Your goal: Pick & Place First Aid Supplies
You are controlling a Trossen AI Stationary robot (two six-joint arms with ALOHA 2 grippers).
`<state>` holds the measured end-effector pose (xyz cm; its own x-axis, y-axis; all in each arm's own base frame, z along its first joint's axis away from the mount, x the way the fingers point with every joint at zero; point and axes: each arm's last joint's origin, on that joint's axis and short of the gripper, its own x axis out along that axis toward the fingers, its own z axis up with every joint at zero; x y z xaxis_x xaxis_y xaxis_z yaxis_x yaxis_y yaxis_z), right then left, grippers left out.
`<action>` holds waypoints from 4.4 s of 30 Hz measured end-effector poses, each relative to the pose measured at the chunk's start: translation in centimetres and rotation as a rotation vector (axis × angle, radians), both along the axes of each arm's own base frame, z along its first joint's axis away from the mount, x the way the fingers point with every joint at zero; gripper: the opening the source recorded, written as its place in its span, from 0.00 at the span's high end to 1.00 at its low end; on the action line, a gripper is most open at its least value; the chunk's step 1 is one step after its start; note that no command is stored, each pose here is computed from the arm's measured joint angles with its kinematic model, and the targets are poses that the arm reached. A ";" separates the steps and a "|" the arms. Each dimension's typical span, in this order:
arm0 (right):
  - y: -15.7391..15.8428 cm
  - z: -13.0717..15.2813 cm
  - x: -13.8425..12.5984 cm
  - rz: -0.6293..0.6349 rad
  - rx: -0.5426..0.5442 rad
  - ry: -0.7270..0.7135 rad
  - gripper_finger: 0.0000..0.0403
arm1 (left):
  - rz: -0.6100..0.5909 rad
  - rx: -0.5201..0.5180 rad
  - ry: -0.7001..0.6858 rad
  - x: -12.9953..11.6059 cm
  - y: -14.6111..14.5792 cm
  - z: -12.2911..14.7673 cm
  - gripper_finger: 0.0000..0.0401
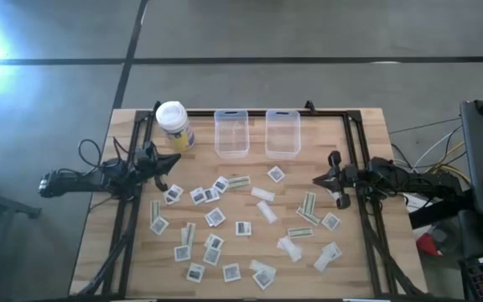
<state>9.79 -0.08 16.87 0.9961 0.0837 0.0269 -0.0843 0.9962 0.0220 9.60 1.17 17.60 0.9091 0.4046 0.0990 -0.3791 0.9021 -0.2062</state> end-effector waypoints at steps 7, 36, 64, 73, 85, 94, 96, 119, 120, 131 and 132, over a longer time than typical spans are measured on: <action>0.0 0.0 0.0 0.000 0.000 0.000 0.93 | -0.001 0.000 -0.001 0.0 0.0 0.0 1.00; 0.0 0.0 0.0 0.000 0.000 -0.001 0.93 | -0.001 0.000 0.000 0.0 0.0 0.0 1.00; -0.5 3.2 -0.6 -0.134 0.209 -0.321 0.93 | 0.003 0.028 0.005 0.0 0.0 0.1 1.00; -0.7 5.6 -1.4 -0.214 0.281 -0.277 0.80 | 0.003 0.028 0.000 0.0 0.0 0.2 1.00; -1.0 10.1 -2.7 -0.403 0.620 0.031 0.62 | 0.006 0.052 0.004 -0.1 0.0 0.4 1.00; -0.8 11.1 -0.1 -0.414 0.669 0.440 0.63 | 0.006 0.051 0.003 -0.1 0.0 0.4 1.00; -0.7 11.0 0.5 -0.439 0.692 0.543 0.64 | 0.006 0.051 0.003 -0.1 0.0 0.4 1.00; 0.8 5.1 6.3 -0.607 0.939 1.138 0.64 | 0.006 0.051 0.001 -0.1 0.0 0.5 1.00; 0.9 4.8 6.5 -0.619 0.940 1.154 0.64 | 0.006 0.051 0.001 -0.1 0.0 0.5 1.00; 1.2 1.8 8.5 -0.766 0.866 1.282 0.62 | 0.006 0.051 0.001 -0.1 0.0 0.5 1.00; 1.2 1.5 8.7 -0.776 0.855 1.291 0.62 | 0.006 0.051 0.001 -0.1 0.0 0.5 1.00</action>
<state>18.44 1.11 18.38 0.2075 0.0018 -0.9782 0.8661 0.4645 0.1845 9.52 1.17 18.08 0.9067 0.4046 0.1191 -0.3847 0.9091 -0.1598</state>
